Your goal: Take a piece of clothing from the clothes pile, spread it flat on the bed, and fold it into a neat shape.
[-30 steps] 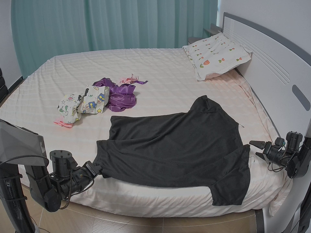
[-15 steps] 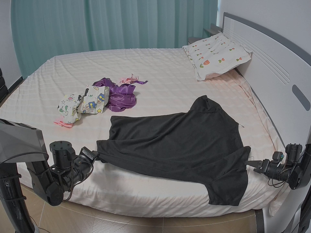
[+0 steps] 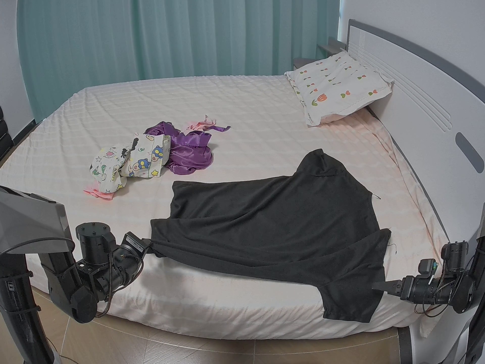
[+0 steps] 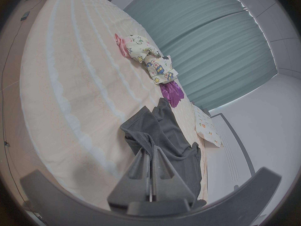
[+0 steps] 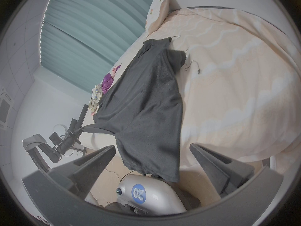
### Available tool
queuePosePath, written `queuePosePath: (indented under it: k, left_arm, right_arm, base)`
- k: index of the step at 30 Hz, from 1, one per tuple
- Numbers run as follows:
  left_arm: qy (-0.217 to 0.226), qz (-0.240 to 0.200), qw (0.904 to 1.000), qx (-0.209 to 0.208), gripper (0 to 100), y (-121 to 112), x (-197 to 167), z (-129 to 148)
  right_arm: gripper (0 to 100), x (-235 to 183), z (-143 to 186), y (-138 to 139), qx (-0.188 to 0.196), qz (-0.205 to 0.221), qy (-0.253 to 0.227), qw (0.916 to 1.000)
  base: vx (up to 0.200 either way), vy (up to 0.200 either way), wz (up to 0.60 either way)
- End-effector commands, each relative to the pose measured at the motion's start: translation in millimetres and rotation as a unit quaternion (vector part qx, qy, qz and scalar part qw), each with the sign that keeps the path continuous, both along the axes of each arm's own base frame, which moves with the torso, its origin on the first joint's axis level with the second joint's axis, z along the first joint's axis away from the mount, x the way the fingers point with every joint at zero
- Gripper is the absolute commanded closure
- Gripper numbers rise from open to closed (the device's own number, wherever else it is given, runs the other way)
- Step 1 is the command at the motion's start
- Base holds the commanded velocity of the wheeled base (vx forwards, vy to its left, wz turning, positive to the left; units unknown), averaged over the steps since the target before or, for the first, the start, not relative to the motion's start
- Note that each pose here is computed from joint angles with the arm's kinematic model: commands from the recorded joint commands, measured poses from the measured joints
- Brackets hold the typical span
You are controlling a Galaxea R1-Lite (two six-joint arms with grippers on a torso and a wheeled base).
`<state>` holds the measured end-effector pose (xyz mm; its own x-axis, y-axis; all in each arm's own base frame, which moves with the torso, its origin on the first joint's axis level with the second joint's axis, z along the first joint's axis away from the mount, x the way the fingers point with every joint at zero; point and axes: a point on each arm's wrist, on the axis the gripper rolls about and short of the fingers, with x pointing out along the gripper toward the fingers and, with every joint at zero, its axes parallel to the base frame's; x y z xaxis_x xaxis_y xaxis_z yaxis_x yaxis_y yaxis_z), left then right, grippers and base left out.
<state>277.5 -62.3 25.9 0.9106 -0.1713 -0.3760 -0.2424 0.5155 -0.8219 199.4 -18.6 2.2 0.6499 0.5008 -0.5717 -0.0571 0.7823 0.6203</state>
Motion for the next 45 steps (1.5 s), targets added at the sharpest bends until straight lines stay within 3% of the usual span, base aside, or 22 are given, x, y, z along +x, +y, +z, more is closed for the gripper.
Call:
queuePosePath:
  k: [1,6,10,13,33,34,38,45]
  left_arm:
    - [0.002,-0.001,1.0,0.0,100,0,0,-1]
    - [0.001,-0.001,1.0,0.0,100,0,0,-1]
    - [0.001,-0.004,1.0,-0.001,100,-1,-2,0]
    - [0.0,-0.004,1.0,0.0,100,-2,-2,1]
    - [0.003,-0.005,1.0,0.0,100,-1,-2,0]
    - [0.003,-0.005,1.0,0.0,100,-1,-2,0]
    - [0.006,-0.005,1.0,0.001,100,-2,-2,-2]
    - [0.016,-0.011,0.9998,0.004,100,-3,-10,-3]
  right_arm:
    - [0,-7,-3,10,0.001,0.023,0.026,0.9994]
    - [0,-9,-13,12,-0.006,0.038,0.05,0.998]
    - [0,-8,-30,14,-0.044,0.048,0.074,0.9952]
    - [0,-3,-37,23,-0.078,0.053,0.061,0.9937]
    - [0,-2,-39,39,-0.065,0.064,0.068,0.9935]
    - [100,-2,-38,39,-0.066,0.064,0.067,0.9935]
    - [100,-9,-35,38,-0.082,0.073,0.086,0.9902]
    - [100,-16,-14,29,-0.081,0.069,0.071,0.9917]
  base:
    - [0.0,0.0,0.0]
    - [0.0,0.0,0.0]
    - [0.0,0.0,0.0]
    - [0.0,0.0,0.0]
    - [0.0,0.0,0.0]
    - [0.0,0.0,0.0]
    - [0.0,0.0,0.0]
    - [0.0,0.0,0.0]
